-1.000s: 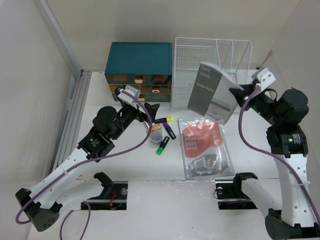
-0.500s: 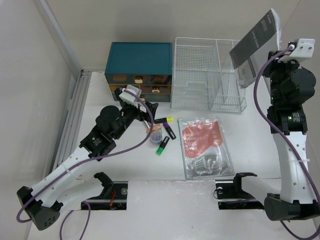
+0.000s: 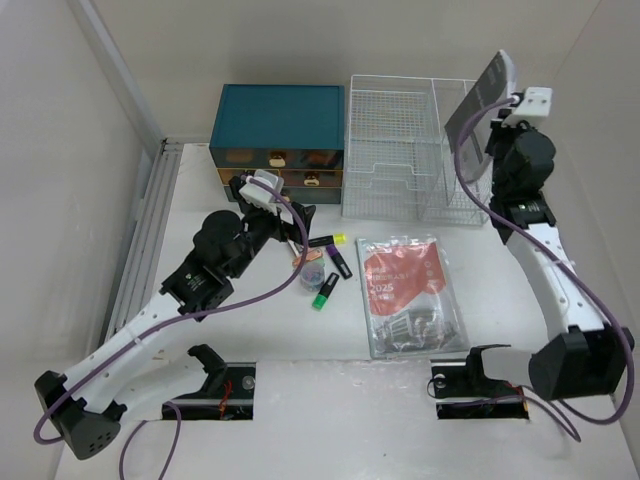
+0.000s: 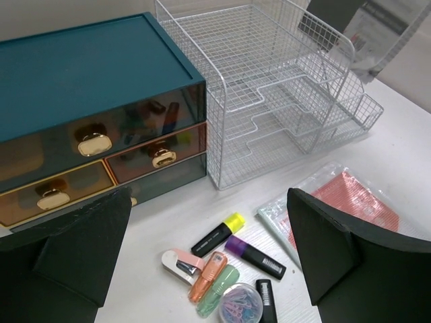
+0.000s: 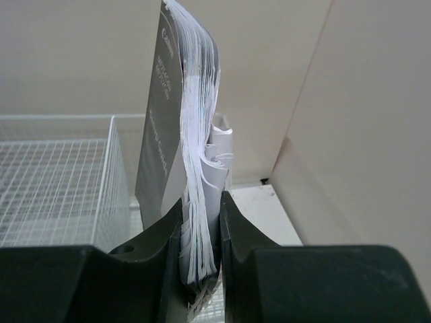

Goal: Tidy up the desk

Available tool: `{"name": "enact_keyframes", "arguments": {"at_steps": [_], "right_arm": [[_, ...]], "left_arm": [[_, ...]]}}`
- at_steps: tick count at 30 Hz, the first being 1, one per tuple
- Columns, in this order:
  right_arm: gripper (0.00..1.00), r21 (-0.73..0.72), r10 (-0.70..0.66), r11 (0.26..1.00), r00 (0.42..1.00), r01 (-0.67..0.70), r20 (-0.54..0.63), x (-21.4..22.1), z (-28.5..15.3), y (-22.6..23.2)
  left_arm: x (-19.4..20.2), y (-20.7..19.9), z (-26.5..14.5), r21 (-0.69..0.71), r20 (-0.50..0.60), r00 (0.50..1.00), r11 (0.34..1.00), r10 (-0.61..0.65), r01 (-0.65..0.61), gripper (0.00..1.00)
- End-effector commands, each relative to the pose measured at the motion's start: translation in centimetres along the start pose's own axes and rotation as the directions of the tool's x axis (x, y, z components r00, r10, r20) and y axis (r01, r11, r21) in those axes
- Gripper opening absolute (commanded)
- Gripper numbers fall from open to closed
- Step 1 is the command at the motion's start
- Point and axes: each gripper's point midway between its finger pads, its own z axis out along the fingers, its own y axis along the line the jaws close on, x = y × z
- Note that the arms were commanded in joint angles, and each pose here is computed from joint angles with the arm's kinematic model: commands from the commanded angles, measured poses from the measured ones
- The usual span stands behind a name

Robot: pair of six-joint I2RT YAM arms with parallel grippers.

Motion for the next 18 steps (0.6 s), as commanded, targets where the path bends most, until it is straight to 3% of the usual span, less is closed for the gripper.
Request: {"name": "enact_keyframes", "arguments": {"at_steps": [1, 12, 18], "right_arm": [[0.0, 0.025, 0.076, 0.996, 0.959, -0.086, 0.275, -7.1, 0.5, 0.0], [0.0, -0.05, -0.005, 0.999, 0.967, 0.018, 0.257, -2.6, 4.8, 5.1], [0.0, -0.132, -0.017, 0.99, 0.971, 0.05, 0.24, 2.1, 5.7, 7.7]], "left_arm": [[-0.5, 0.2, 0.2, -0.013, 0.024, 1.0, 1.0, 0.01, -0.01, 1.0], [1.9, 0.0, 1.6, -0.014, -0.052, 0.998, 0.999, 0.035, -0.036, 1.0], [3.4, -0.1, 2.4, -0.014, -0.094, 0.995, 0.999, 0.044, -0.046, 1.0]]}}
